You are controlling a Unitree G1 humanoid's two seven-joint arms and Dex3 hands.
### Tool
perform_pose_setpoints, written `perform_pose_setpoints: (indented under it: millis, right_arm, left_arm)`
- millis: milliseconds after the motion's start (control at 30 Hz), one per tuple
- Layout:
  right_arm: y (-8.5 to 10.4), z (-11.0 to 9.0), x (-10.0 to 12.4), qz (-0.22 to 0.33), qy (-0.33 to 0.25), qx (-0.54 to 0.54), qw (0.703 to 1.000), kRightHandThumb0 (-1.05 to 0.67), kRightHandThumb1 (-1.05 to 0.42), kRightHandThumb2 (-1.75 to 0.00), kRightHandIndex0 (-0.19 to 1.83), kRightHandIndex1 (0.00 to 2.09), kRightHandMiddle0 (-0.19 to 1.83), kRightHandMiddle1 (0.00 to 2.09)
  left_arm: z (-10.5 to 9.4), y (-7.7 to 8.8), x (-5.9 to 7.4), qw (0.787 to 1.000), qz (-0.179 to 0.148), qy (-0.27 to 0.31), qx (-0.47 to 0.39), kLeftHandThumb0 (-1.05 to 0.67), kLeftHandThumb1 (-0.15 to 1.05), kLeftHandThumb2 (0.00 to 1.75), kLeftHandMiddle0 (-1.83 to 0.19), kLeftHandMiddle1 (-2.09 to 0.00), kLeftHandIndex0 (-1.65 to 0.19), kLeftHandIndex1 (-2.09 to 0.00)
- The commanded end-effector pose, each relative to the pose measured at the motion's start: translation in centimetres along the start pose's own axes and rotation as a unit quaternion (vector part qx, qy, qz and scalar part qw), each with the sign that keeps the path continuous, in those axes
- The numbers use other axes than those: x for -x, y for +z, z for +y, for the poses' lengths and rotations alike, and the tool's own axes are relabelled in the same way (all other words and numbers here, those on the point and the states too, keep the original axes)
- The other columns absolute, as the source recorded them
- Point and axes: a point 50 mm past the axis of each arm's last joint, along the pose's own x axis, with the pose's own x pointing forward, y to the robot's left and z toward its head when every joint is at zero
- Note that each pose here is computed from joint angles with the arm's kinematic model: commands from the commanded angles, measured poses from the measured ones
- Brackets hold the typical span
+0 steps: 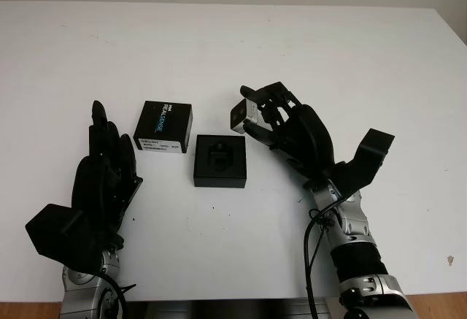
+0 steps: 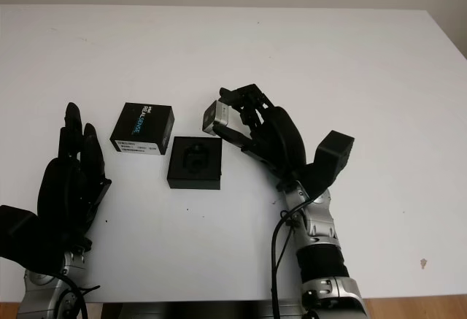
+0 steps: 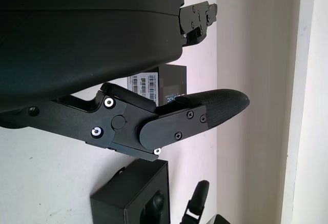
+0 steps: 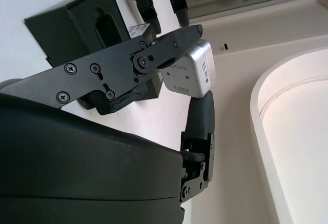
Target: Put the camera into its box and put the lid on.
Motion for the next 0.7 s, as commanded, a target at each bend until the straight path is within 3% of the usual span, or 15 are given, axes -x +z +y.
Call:
perform_pose_setpoints:
  millis: [0,667]
  right_arm:
    - [0.0,0.5,0.1,0.0,0.01,-0.001,1.0,-0.45,-1.05,-0.09,-0.14,0.7,0.21,1.8]
    - [-0.7,3.0,0.6,0.026,0.042,0.014,0.999,-0.42,-1.03,-0.05,-0.19,0.75,0.21,1.8]
  left_arm:
    - [-0.1,-0.1,-0.1,1.0,-0.003,-0.003,-0.002,-0.67,1.05,0.68,0.19,0.0,0.19,-0.01]
    - [-0.5,-0.2,0.1,1.0,-0.001,0.001,0.005,-0.66,1.05,0.68,0.19,0.0,0.19,0.0]
